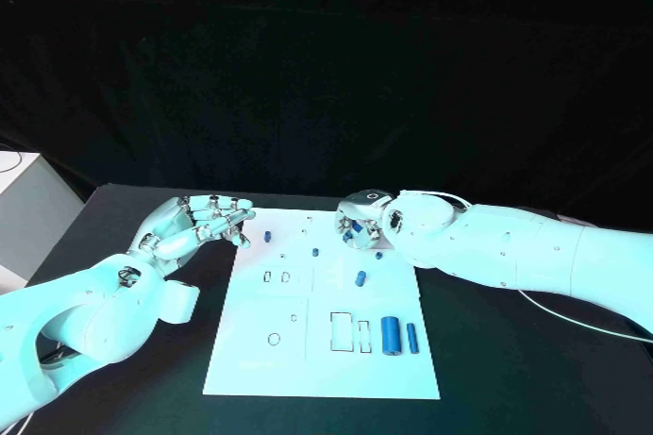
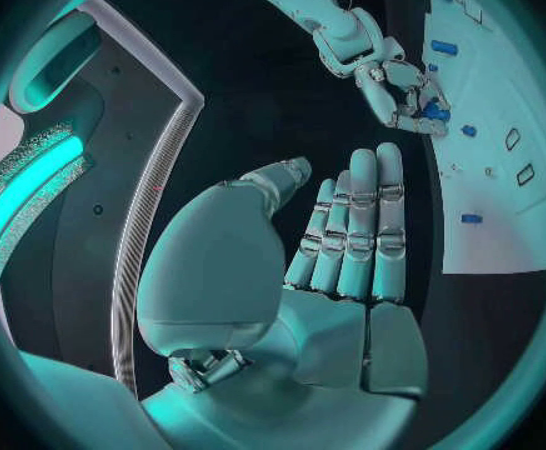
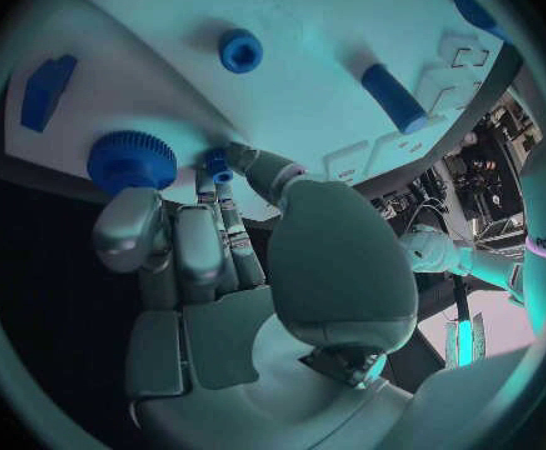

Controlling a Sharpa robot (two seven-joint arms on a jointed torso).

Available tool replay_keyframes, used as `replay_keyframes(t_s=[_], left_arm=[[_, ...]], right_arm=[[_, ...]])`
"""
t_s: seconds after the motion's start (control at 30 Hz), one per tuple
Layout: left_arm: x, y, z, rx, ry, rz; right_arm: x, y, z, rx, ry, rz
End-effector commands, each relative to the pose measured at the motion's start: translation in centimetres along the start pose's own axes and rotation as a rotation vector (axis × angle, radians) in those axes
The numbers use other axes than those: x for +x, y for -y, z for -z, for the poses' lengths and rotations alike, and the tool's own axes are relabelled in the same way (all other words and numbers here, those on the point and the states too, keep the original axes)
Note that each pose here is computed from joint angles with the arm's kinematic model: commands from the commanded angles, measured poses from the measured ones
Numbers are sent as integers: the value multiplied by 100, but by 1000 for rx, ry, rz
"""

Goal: Assemble the parts on the task board

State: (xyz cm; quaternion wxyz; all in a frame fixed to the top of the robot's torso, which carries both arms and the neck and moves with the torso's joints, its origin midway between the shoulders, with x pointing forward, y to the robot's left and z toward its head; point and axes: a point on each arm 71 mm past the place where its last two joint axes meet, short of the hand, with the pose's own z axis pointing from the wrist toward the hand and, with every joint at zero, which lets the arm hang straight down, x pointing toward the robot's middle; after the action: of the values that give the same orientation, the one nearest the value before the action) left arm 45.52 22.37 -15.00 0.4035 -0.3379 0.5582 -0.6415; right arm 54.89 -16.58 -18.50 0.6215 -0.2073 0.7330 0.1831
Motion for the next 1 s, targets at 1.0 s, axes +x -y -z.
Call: replay_keyframes(t_s=[1.0], left_arm=[[-21, -4, -19, 1, -10, 0]], right_arm=[[-232, -168, -46, 10, 246, 0]])
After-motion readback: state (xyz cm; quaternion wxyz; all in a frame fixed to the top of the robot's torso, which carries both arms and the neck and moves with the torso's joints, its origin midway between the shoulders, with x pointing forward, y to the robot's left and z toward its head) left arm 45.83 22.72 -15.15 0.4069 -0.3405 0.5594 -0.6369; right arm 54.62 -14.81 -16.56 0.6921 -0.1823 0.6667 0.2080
